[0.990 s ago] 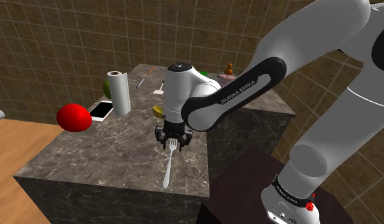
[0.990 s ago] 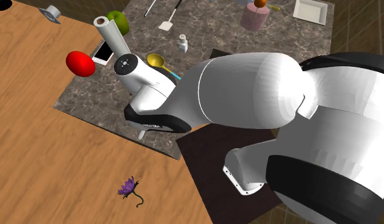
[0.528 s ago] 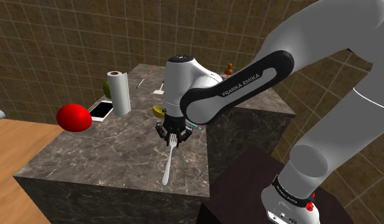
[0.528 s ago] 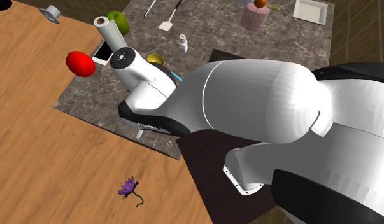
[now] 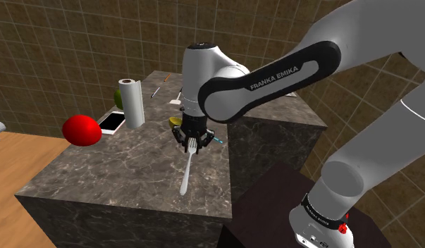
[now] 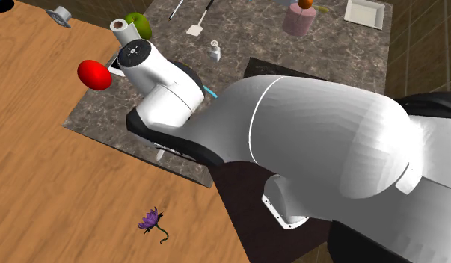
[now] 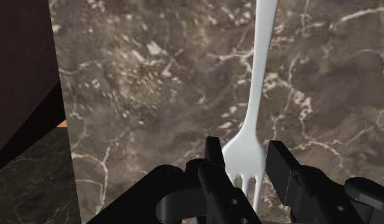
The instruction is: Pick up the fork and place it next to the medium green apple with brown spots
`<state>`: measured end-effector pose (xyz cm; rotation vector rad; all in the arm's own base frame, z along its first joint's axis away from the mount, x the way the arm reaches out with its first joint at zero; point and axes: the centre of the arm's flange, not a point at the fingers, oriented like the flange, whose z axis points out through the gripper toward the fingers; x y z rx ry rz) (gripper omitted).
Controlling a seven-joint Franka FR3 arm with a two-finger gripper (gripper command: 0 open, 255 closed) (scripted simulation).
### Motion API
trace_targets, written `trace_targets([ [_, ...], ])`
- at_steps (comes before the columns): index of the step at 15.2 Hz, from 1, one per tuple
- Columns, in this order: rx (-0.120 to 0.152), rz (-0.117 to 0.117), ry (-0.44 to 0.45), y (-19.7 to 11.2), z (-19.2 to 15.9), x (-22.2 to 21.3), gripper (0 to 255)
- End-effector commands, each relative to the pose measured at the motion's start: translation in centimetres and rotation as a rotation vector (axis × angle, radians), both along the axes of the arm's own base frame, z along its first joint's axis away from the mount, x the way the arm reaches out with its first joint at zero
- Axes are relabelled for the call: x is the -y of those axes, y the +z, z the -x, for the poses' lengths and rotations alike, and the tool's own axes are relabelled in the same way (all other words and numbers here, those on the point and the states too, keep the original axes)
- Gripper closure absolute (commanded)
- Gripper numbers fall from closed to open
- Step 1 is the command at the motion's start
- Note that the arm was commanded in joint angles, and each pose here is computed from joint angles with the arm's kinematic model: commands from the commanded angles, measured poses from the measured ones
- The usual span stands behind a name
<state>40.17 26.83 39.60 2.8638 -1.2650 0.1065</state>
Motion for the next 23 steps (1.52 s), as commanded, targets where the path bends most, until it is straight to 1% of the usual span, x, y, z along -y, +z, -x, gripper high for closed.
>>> trace_targets([
  [1, -0.001, 0.000, 0.000, 1.1, 0.1, -0.1, 255],
  [20, -0.001, 0.000, 0.000, 10.9, 0.1, -0.1, 255],
  [23, -0.001, 0.000, 0.000, 11.0, -3.8, 0.6, 255],
])
